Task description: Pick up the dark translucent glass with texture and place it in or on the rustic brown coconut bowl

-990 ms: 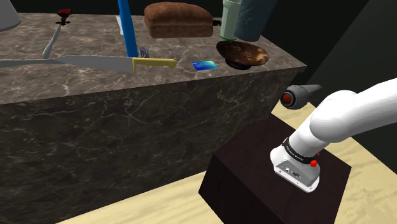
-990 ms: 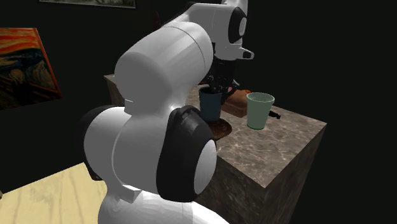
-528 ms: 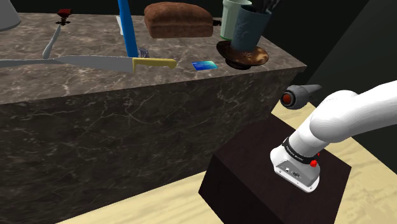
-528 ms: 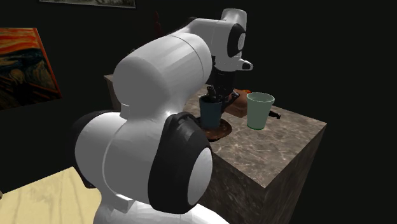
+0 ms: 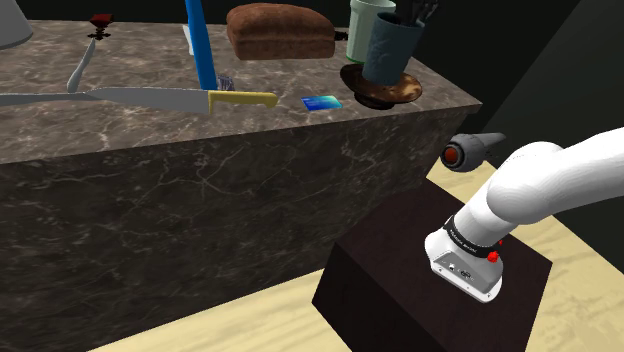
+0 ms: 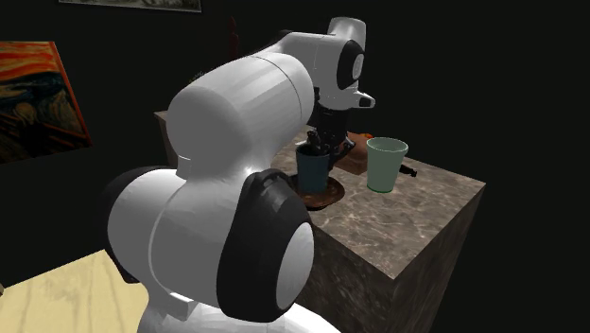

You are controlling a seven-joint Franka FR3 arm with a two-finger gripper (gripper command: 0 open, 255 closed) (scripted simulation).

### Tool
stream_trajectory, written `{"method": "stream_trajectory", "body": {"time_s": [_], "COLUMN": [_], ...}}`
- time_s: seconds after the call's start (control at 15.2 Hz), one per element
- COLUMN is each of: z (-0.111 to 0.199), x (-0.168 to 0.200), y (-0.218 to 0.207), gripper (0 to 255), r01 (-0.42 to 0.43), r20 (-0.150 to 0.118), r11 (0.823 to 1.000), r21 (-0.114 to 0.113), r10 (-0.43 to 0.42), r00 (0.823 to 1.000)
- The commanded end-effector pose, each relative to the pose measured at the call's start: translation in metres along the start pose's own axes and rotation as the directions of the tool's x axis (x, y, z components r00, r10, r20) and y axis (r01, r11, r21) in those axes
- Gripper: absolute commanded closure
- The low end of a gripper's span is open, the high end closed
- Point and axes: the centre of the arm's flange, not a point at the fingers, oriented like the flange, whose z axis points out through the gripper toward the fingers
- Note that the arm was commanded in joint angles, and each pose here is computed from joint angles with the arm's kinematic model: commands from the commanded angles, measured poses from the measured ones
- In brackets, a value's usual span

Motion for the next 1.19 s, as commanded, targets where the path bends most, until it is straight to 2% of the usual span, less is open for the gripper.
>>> {"method": "stream_trajectory", "body": {"time_s": [0.0,0.07,0.4,0.66,1.12], "z": [0.000,0.000,0.000,-0.050,-0.050], "x": [0.000,0.000,0.000,0.000,0.000], "y": [0.000,0.000,0.000,0.000,0.000], "gripper": [255,0,0,0,0], "r01": [0.000,0.000,0.000,0.000,0.000], "r20": [-0.001,-0.001,-0.001,-0.001,-0.001], "r11": [1.000,1.000,1.000,1.000,1.000], "r21": [0.000,0.000,0.000,0.000,0.000], "r10": [0.000,0.000,0.000,0.000,0.000], "r00": [1.000,1.000,1.000,1.000,1.000]}}
